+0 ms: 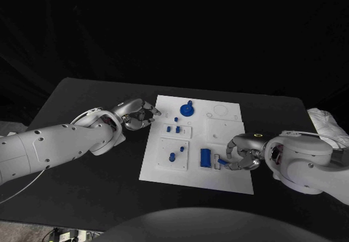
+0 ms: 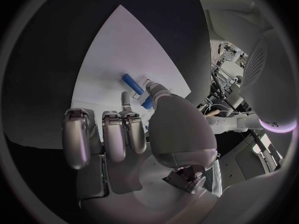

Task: Assemble the parts on the task board

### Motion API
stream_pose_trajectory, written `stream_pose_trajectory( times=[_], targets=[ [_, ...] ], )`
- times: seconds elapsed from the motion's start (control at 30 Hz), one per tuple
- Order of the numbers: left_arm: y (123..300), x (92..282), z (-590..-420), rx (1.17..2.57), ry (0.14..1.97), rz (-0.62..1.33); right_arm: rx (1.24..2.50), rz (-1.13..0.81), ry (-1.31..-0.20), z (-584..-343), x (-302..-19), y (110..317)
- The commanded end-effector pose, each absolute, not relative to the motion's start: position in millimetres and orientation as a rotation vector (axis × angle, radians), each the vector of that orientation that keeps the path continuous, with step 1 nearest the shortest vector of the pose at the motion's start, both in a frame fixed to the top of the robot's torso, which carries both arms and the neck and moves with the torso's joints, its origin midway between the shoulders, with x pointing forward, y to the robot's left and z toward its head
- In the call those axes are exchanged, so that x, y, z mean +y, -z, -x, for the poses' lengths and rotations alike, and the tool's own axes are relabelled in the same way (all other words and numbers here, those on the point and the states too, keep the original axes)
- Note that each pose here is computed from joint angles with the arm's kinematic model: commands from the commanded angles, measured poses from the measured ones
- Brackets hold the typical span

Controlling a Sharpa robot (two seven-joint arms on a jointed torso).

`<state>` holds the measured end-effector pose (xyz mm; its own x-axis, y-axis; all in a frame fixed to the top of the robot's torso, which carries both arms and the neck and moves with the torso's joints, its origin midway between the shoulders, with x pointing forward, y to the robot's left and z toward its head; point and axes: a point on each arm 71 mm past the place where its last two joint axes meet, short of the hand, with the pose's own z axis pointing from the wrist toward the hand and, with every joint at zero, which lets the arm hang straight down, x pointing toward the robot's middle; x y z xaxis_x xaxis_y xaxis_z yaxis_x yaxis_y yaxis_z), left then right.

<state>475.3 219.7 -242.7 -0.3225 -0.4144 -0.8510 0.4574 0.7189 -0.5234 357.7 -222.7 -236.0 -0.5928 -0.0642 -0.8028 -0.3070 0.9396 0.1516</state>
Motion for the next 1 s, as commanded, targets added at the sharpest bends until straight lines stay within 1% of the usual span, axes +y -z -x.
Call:
stream_pose_trajectory(
  times=[0.03,0.53,1.0],
  targets=[
    [243.1,218.0,-475.0,1.697,0.882,-0.034,2.220,0.337,-0.273,-357,-223,239],
    [243.9,217.2,-475.5,1.706,0.882,-0.035,2.181,0.327,-0.312,-363,-214,242],
    [244.8,216.8,-476.0,1.716,0.880,-0.035,2.226,0.313,-0.325,-362,-211,257]
  ],
)
